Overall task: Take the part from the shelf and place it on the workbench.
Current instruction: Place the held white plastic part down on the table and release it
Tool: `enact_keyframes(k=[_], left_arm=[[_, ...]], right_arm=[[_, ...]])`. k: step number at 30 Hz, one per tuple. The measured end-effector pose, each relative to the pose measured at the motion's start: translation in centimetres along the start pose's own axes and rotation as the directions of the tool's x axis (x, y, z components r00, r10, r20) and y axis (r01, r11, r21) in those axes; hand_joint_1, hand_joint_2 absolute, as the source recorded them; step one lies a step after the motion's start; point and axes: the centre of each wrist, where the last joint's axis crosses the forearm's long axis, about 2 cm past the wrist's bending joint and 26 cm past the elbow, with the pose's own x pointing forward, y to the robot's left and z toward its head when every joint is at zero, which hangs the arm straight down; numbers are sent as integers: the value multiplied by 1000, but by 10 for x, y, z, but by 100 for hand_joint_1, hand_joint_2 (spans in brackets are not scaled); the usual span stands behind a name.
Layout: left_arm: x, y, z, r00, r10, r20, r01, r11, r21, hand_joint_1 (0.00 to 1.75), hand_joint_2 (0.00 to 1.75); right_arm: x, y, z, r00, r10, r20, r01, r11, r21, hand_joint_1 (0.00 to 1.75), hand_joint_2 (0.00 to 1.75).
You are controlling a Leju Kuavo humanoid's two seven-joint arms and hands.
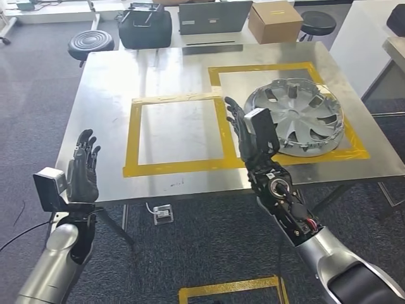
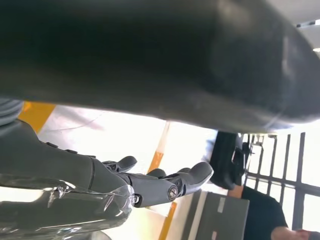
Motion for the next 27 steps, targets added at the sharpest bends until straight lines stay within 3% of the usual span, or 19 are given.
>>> enact_keyframes(k=[27], left_arm=[[3,1,5,1000,-9,-7,9,999,34,0,0]], right_arm=[[10,11,3,1000,-29,6,29,999,45,0,0]])
